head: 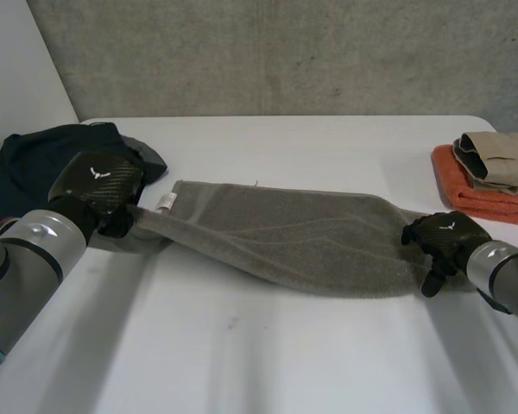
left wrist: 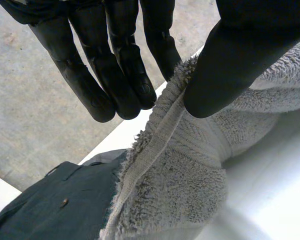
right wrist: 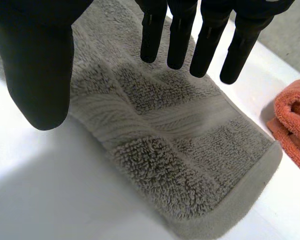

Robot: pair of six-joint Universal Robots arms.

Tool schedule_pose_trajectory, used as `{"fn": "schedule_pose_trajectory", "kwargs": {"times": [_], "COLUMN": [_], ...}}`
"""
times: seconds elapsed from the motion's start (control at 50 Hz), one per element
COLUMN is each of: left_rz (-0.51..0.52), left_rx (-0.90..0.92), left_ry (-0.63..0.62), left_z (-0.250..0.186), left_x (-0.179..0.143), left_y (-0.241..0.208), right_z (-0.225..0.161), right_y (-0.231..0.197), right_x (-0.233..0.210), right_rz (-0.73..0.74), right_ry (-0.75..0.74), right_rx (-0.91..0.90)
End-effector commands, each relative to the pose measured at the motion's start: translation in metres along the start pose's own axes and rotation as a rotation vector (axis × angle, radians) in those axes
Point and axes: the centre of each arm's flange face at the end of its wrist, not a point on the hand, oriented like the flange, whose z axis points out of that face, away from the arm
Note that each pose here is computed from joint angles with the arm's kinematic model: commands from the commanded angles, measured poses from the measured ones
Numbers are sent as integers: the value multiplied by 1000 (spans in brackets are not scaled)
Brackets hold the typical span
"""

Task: Fold the laundry.

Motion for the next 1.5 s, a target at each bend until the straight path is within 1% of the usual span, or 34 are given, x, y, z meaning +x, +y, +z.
{"fn": "schedule_pose_trajectory", "kwargs": {"times": [0.02,0.1,0.14,0.18,0.2,0.26,0.28,0.34,0.36,0.42,0.46,0.56,0.58,0.64,0.66,0.72,0.74,0.84,0.88,0.9,0.94,1.0,1.04,1.06,1.12,1.14,1.22,1.3,1.34,1.44,1.5], "left_rz": [2,4,5,6,7,7,7,5,7,8,9,14,13,15,15,14,15,12,13,11,12,13,14,15,16,14,15,15,14,6,3], "left_rx": [18,25,31,35,42,45,45,44,43,40,40,11,-4,-22,-37,-53,-62,-69,-69,-66,-62,-52,-47,-38,-31,-27,-23,-25,-23,-24,-24], "left_ry": [-1,4,1,-1,-4,-5,0,4,9,21,25,49,57,62,62,58,50,33,26,17,12,7,6,11,12,14,15,14,12,12,12], "left_z": [-2,-5,-8,-11,-14,-19,-23,-27,-30,-31,-31,-23,-17,-8,-1,8,13,25,28,29,29,29,29,28,26,26,26,27,27,27,26], "left_x": [0,2,2,2,1,0,1,0,1,4,6,13,15,17,18,19,18,18,18,18,17,18,18,19,20,21,21,21,20,20,20], "left_y": [-5,-8,-10,-12,-15,-19,-20,-22,-23,-23,-23,-15,-11,-6,-2,2,4,3,3,1,-1,-5,-6,-9,-11,-12,-12,-12,-13,-12,-12], "right_z": [16,15,8,-1,-10,-22,-26,-26,-21,-6,11,55,69,94,109,132,145,167,168,163,154,128,113,97,72,59,40,40,46,71,81], "right_y": [14,12,5,-9,-25,-49,-63,-77,-86,-92,-99,-98,-98,-95,-95,-90,-85,-79,-81,-83,-87,-94,-94,-90,-83,-77,-59,-41,-37,-31,-32], "right_x": [-3,-2,1,8,16,33,44,55,59,59,56,41,33,26,24,21,16,6,12,21,30,37,36,32,23,15,1,-11,-18,-26,-28], "right_rz": [-17,-23,-22,-28,-41,-52,-50,-23,-12,-5,-27,-146,-192,-231,-238,-227,-213,-199,-192,-169,-138,-65,-41,-26,-5,6,60,114,118,91,79], "right_ry": [22,30,48,74,104,147,160,139,121,78,38,-17,-22,11,56,140,179,268,323,378,426,431,383,314,188,103,-25,-60,-66,-13,9], "right_rx": [31,32,54,94,145,224,264,285,287,253,222,179,190,216,244,285,316,408,421,405,378,328,285,221,138,86,-15,-69,-61,42,90]}}
